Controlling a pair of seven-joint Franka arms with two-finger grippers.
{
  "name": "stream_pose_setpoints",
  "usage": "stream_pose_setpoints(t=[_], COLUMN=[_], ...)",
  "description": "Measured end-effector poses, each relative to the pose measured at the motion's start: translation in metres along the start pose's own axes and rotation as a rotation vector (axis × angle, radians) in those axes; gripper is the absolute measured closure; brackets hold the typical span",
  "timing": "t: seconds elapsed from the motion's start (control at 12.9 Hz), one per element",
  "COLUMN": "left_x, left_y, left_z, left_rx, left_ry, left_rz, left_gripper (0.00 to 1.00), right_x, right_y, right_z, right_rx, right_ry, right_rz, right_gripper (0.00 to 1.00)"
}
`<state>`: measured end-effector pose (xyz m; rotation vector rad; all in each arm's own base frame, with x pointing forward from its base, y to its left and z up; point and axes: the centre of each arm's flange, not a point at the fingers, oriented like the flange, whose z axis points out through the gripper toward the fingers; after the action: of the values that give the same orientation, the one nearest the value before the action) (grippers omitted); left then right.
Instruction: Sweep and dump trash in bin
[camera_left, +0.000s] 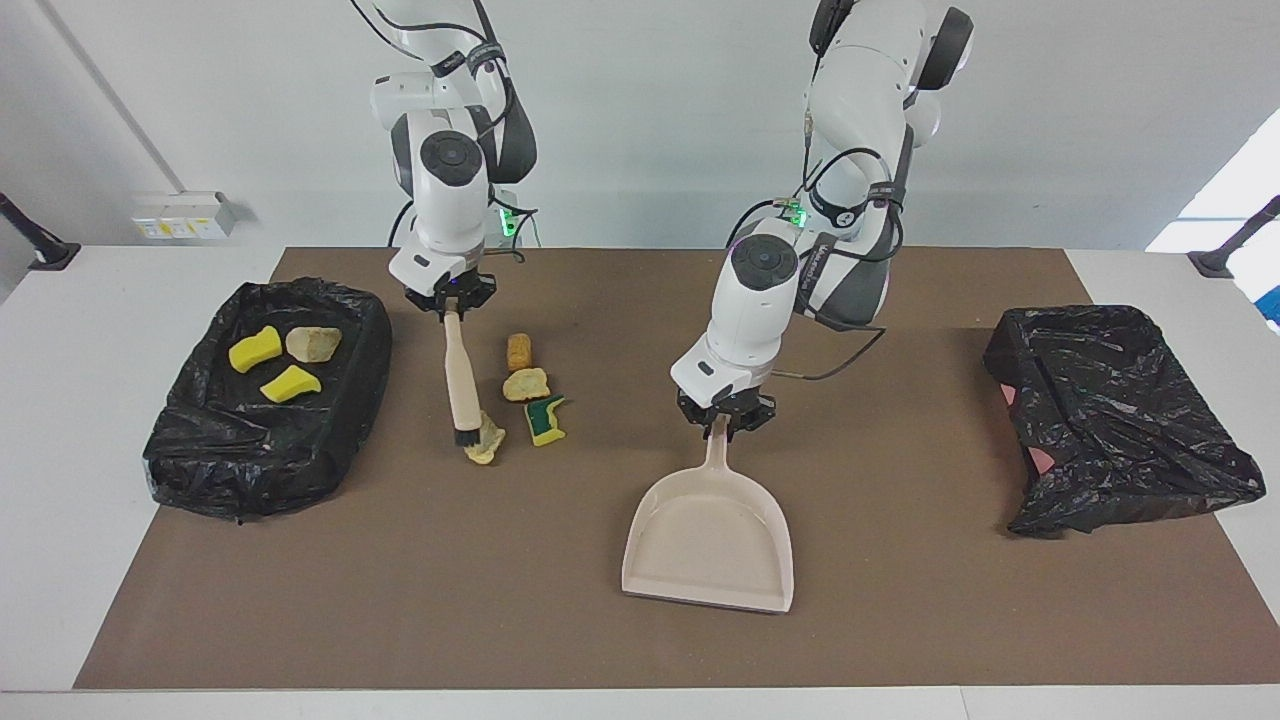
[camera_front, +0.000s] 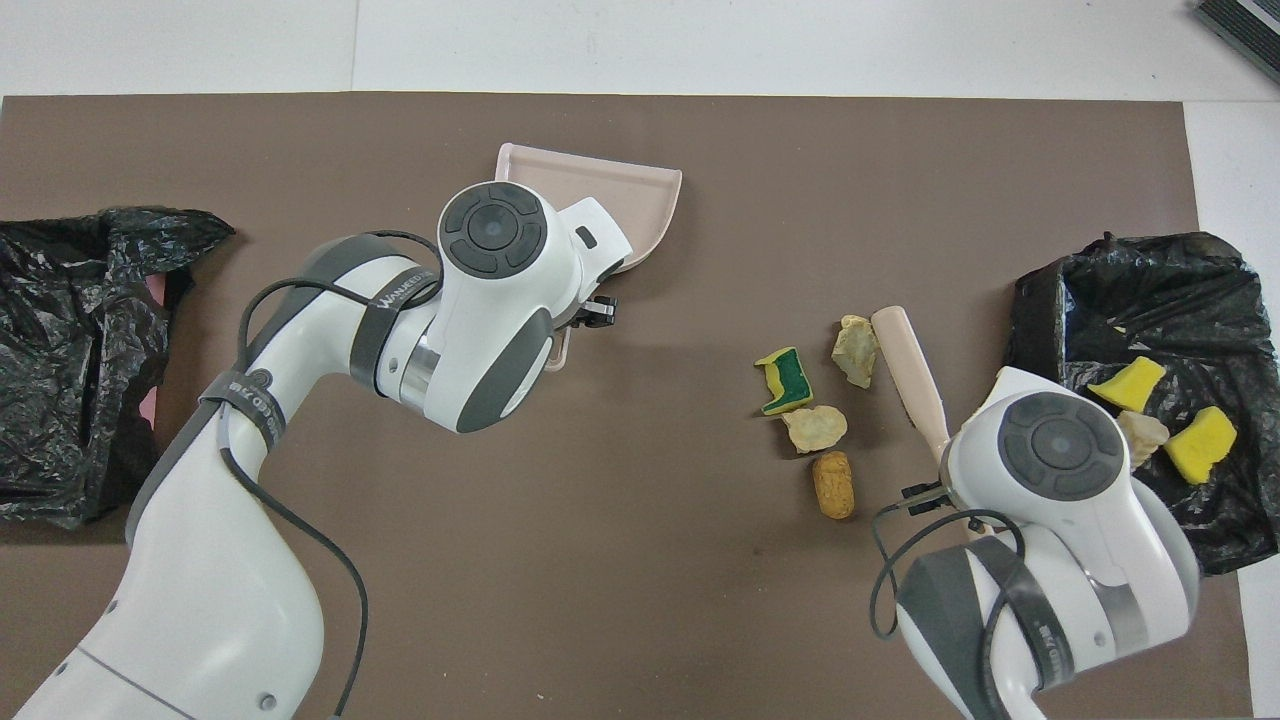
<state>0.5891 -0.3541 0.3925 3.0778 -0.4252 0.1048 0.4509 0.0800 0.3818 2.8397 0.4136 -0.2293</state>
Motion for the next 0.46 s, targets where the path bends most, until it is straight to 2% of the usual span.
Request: stream_pose_setpoints(t=[0.15,0.31,0.46], left_x=[-0.006,-0.018,-0.029], left_y=[-0.018,-0.028,-0.039], left_z=[-0.025,-0.041,-0.045], left_rx=[0.017,0.030,0.024], left_ry=[-0.038,-0.106,-0.186], left_rz=[0.086,0.220,0.429], left_gripper=[0.69,0.69,0.69], right_x=[0.009,0.015,0.018], right_y=[0.008,0.007,-0.007], right_z=[0.017,0.031,0.040], right_rx=[-0.006,0.010,0.077], right_ry=[0.002,-0.011,-0.034], right_rz=[-0.007,-0.011,0.004], right_gripper=[0.74,0.74,0.74])
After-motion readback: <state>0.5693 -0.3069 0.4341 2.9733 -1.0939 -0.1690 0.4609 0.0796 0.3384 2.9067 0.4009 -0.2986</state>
